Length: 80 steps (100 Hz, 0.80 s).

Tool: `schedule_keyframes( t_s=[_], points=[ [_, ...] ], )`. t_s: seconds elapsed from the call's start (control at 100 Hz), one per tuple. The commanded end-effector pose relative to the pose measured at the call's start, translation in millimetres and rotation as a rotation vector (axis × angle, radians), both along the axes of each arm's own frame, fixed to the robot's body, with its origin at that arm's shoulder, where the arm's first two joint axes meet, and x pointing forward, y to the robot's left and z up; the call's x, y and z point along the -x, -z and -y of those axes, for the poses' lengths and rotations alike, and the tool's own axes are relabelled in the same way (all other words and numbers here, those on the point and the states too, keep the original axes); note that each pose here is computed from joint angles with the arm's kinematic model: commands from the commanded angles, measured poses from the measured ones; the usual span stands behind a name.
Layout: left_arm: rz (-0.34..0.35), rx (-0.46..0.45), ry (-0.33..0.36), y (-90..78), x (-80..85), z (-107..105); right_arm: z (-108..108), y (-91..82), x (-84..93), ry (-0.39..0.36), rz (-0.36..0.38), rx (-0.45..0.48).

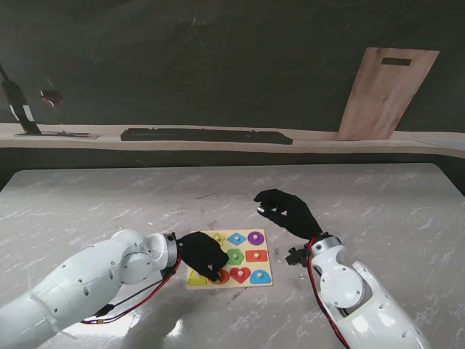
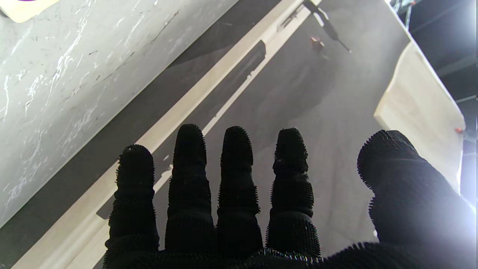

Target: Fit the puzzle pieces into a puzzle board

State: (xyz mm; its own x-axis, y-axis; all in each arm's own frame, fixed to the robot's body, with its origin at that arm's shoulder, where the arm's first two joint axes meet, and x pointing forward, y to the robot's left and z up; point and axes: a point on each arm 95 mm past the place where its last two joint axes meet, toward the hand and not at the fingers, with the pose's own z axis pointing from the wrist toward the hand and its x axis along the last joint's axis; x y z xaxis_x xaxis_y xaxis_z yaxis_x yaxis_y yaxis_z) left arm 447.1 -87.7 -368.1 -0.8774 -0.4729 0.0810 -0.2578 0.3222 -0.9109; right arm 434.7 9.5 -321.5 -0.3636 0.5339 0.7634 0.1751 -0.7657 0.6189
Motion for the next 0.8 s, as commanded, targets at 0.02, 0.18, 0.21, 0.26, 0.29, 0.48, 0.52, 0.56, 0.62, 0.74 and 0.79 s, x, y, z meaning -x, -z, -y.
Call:
schedule_keyframes(
  t_s=[0.02,0.18,0.21,0.26,0.29,0.48,0.52,0.56,0.62,0.74,0.79],
  points=[
    [0.015,0.015,-0.003,-1.9,1.3,-0.7,-3.0,1.5,1.8,-0.008,-0.001,-0.002],
    [0.035,0.024,-0.016,-4.5,1.2,-1.8,-2.6,1.5,2.0,-0.009,0.001,-0.002],
    [0.039,0.025,-0.02,-5.0,1.3,-2.3,-2.5,1.4,2.1,-0.008,0.002,-0.003],
    [0.046,0.033,-0.028,-5.7,1.4,-3.0,-2.3,1.3,2.3,-0.007,0.003,-0.003],
    [0.054,0.043,-0.035,-6.3,1.3,-3.6,-2.2,1.2,2.3,-0.007,0.004,-0.003],
    [0.088,0.204,-0.162,-16.3,1.4,-7.5,-2.0,0.5,3.3,-0.01,0.012,-0.008],
    [0.09,0.243,-0.194,-20.5,1.8,-8.3,-1.9,0.3,3.6,-0.012,0.014,-0.009],
    [0.095,0.277,-0.22,-25.3,2.4,-9.5,-1.9,0.2,3.9,-0.014,0.016,-0.01],
    [0.107,0.321,-0.258,-33.0,3.9,-11.9,-1.7,0.1,4.5,-0.017,0.019,-0.013],
    [0.098,0.421,-0.356,-46.6,8.0,-16.1,-1.1,-0.9,7.2,-0.021,0.028,-0.023],
    [0.076,0.471,-0.407,-51.6,10.0,-17.2,-1.1,-1.4,8.6,-0.024,0.032,-0.027]
  ],
)
